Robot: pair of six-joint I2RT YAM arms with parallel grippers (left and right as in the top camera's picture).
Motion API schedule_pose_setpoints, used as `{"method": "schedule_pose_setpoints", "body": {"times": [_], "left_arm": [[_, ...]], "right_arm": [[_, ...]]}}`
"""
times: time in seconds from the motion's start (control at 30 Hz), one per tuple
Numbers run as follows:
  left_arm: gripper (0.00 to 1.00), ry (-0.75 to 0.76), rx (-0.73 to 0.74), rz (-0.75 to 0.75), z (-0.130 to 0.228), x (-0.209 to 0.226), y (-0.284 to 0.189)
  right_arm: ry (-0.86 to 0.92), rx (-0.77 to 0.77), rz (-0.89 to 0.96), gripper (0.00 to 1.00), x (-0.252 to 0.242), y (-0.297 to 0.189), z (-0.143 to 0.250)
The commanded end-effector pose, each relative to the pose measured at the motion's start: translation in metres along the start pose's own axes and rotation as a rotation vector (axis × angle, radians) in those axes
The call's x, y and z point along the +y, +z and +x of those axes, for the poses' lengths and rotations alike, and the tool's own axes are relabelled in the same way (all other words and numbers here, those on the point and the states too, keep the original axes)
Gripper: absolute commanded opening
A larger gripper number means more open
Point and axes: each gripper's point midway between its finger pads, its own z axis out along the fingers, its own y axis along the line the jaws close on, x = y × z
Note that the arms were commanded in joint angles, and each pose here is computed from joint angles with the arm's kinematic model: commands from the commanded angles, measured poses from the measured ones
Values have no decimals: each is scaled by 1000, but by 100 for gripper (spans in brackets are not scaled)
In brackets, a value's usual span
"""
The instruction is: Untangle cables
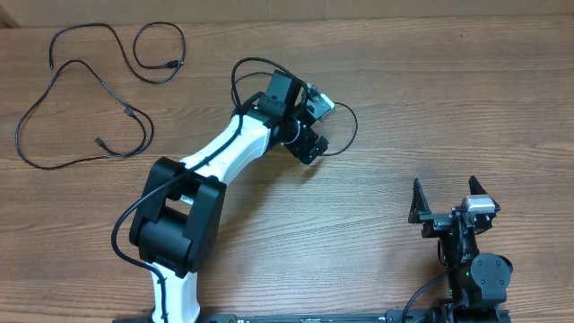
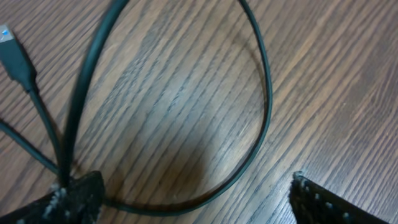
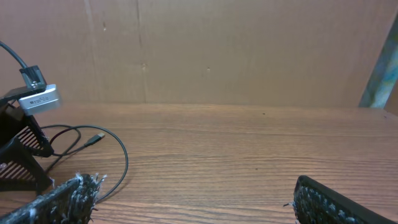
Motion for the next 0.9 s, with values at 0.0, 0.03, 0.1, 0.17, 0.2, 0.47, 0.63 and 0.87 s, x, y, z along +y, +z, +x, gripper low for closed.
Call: {"method": "schedule_pose_setpoints", "body": {"times": [0.0,0.03,0.1,0.17,0.2,0.47,0.63,0.87], "left_arm": [[93,61,3,20,-2,-11,6],[91,64,7,23,-1,-13,7],[90,63,11,24,1,-13,10],[88,61,19,27,3,-12,12],[87,58,24,29,5,-12,15],[84,24,116,63,38,-14,41],[73,-33,122,59,38,-14,40],[33,-134,217,83,60,-23,36]], "right_arm": [[3,-3,-3,100,1,0,2],[3,-3,-3,100,1,0,2],[3,-2,-3,100,1,0,2],[3,-3,-3,100,1,0,2],[3,-2,-3,100,1,0,2],[3,-2,-3,100,1,0,2],[3,-2,-3,100,1,0,2],[3,-3,-3,100,1,0,2]]}}
